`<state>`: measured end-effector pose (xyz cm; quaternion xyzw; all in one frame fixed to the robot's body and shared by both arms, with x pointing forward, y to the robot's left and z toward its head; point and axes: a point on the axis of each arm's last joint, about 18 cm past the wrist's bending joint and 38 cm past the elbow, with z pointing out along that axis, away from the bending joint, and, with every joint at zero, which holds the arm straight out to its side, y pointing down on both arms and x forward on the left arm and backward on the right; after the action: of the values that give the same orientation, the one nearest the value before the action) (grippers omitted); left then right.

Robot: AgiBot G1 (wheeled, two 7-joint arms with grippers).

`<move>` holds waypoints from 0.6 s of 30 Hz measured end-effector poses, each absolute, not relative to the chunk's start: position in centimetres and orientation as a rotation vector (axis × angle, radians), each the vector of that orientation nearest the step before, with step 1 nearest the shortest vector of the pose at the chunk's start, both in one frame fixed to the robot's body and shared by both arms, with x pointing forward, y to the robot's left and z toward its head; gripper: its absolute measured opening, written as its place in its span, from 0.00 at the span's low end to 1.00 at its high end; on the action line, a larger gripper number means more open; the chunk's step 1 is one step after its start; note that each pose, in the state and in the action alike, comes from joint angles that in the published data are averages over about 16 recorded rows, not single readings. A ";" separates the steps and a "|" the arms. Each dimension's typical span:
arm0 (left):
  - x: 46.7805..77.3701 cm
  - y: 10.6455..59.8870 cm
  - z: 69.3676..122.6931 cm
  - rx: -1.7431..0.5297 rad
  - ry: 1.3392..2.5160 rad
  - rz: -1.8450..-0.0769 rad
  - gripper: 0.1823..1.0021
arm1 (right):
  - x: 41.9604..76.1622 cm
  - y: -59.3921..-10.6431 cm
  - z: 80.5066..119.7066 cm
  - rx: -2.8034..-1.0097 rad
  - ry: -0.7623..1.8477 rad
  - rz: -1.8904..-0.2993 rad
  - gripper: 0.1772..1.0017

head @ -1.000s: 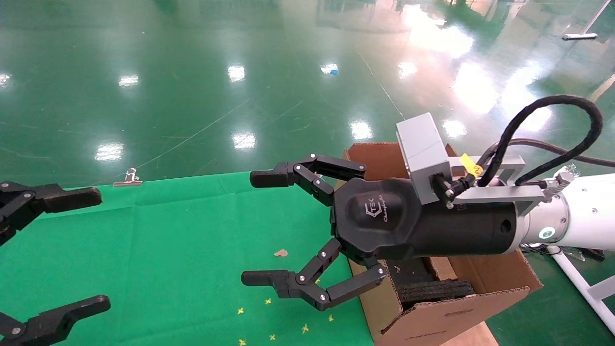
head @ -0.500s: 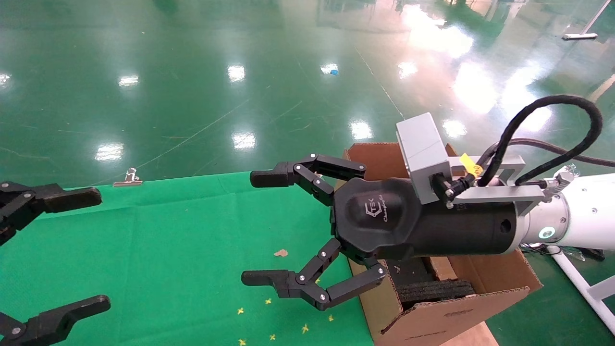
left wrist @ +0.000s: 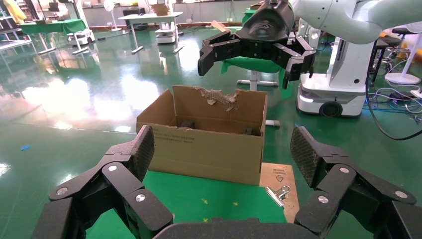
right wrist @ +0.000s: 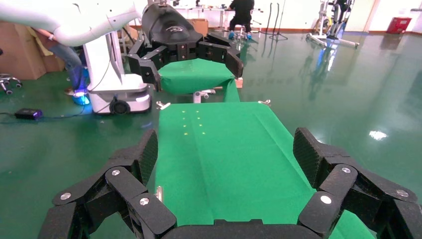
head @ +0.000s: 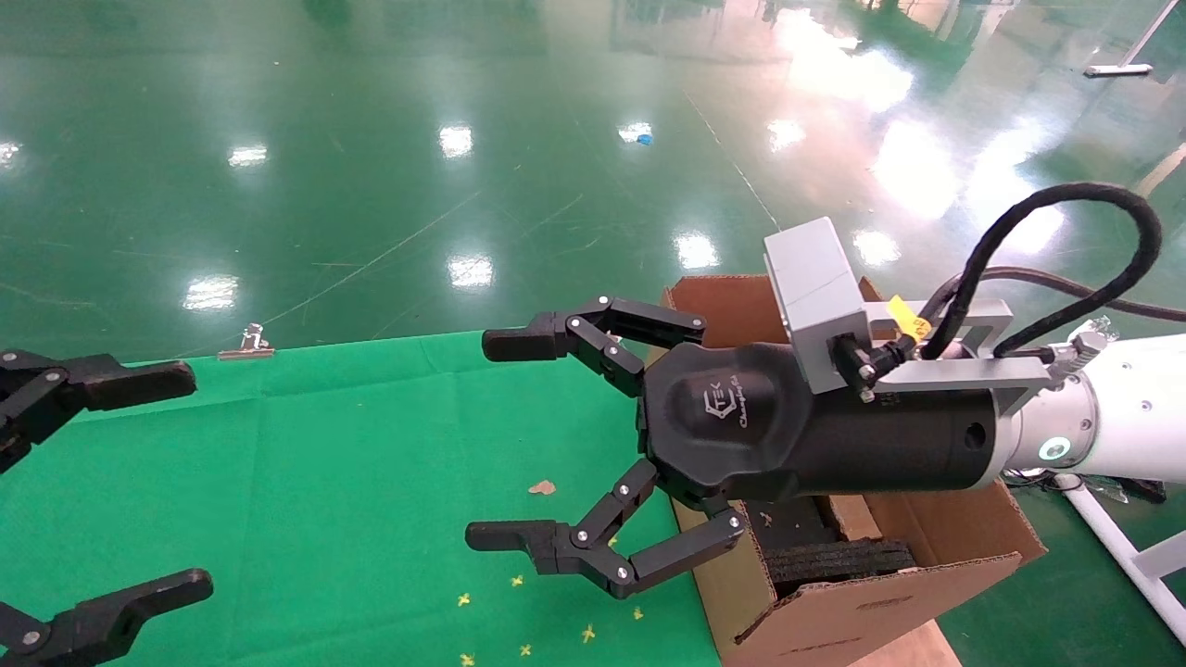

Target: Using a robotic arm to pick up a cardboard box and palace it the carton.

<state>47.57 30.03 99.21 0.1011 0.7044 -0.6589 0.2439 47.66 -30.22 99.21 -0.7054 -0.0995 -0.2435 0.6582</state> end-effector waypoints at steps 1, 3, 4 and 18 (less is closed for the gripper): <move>47.6 30.0 99.2 0.276 1.924 -1.800 1.00 | 47.7 -30.2 99.2 -1.597 -0.225 -0.551 1.00; 47.6 30.0 99.2 0.276 1.924 -1.800 1.00 | 47.7 -30.2 99.2 -1.597 -0.225 -0.551 1.00; 47.6 30.0 99.2 0.276 1.924 -1.800 1.00 | 47.7 -30.2 99.2 -1.597 -0.225 -0.551 1.00; 47.6 30.0 99.2 0.276 1.924 -1.800 1.00 | 47.7 -30.2 99.2 -1.597 -0.225 -0.551 1.00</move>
<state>47.57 30.03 99.21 0.1011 0.7044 -0.6589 0.2439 47.66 -30.22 99.21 -0.7054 -0.0994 -0.2435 0.6582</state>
